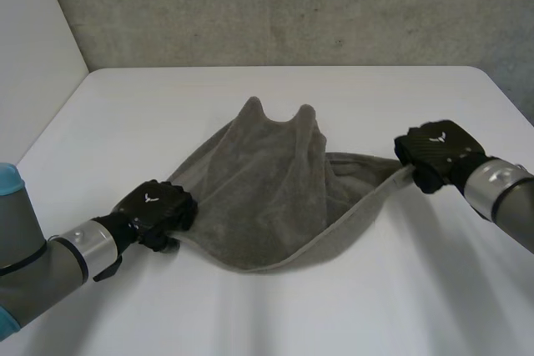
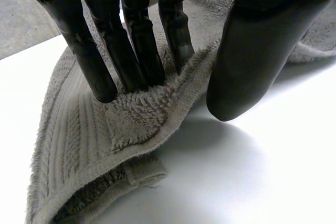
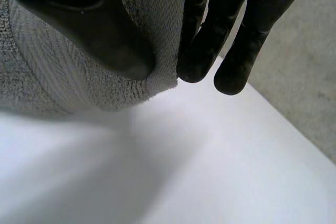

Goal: Fold the towel.

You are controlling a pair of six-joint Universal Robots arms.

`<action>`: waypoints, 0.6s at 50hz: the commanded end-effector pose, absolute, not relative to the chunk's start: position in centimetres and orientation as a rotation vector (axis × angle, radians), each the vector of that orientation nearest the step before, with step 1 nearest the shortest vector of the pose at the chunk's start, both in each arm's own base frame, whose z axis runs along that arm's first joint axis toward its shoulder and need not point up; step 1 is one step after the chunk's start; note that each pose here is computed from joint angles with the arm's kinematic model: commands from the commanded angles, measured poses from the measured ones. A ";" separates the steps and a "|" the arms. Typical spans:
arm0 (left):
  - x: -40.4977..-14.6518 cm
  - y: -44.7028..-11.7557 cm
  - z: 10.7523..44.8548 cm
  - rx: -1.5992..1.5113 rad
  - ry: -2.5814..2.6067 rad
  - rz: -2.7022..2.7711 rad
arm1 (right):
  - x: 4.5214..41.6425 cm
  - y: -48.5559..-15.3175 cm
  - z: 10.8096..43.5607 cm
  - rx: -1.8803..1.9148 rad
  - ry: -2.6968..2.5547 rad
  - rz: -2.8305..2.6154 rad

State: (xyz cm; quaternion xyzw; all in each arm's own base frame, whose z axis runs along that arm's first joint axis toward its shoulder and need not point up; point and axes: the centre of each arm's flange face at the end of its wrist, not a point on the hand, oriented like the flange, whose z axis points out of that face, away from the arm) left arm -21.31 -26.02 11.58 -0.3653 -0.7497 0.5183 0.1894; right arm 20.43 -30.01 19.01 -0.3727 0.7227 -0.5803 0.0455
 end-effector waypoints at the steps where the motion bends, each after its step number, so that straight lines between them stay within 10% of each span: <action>1: -21.0 -26.6 11.4 -1.019 -2.138 1.515 | 19.0 -29.6 18.2 -1.109 2.227 -1.757; 17: -20.3 -27.5 13.3 -0.994 -2.156 1.657 | 15.3 -30.4 24.3 -0.809 2.223 -1.907; 30: -20.4 -25.3 24.1 -0.904 -1.936 1.907 | 16.9 -25.7 30.4 -1.070 2.171 -1.670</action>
